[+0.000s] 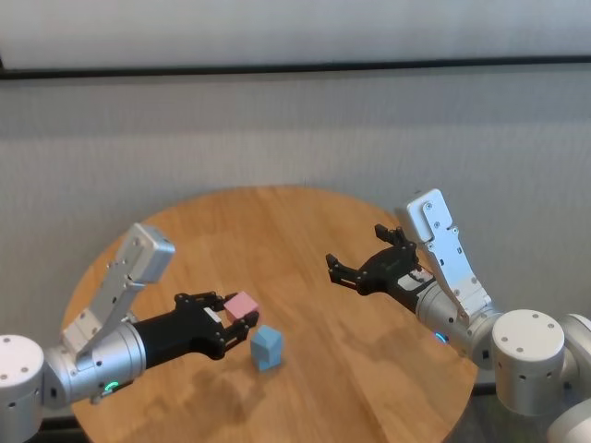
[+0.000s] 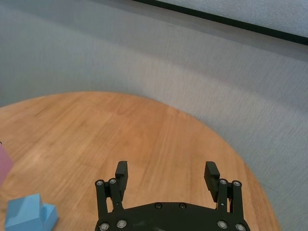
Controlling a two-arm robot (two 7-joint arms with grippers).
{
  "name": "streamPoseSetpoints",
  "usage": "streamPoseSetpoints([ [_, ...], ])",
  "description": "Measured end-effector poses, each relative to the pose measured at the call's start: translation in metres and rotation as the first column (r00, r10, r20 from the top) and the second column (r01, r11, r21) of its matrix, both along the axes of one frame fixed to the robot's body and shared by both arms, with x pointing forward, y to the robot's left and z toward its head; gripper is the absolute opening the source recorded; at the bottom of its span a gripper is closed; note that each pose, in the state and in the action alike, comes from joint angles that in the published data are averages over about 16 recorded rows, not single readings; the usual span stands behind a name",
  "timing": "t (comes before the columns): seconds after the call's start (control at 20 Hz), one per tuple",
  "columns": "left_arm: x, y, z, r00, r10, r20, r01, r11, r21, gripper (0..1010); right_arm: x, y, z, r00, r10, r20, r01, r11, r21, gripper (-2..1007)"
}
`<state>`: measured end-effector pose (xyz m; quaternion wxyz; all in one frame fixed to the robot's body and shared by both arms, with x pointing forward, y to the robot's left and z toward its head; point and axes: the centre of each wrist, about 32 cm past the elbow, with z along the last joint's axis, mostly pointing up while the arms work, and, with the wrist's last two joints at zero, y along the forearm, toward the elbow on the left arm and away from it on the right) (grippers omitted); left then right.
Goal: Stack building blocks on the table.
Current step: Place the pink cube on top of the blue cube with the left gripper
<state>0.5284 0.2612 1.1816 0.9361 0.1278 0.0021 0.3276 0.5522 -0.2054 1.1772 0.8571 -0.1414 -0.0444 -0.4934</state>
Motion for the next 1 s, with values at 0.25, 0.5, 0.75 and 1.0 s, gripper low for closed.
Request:
streamPoseSetpoints([
  [0.25,0.0021,-0.0057,0.0007,0.9987,-0.047,-0.019,0.047,0.999,0.020,394,0.0000,0.0000,0.0000,1.0000,0.000,0.000,0.000,1.0000,0.000,1001],
  [0.5,0.0056,-0.0097,0.0025,0.9955,-0.089,-0.034,0.090,0.995,0.045,394,0.0000,0.0000,0.0000,1.0000,0.000,0.000,0.000,1.0000,0.000,1001],
  [0.75,0.0096,-0.0114,0.0029,0.9930,-0.108,-0.046,0.111,0.991,0.071,394,0.0000,0.0000,0.0000,1.0000,0.000,0.000,0.000,1.0000,0.000,1001],
  [1.0,0.0150,-0.0122,0.0023,0.9926,-0.111,-0.049,0.115,0.989,0.093,394,0.0000,0.0000,0.0000,1.0000,0.000,0.000,0.000,1.0000,0.000,1001],
])
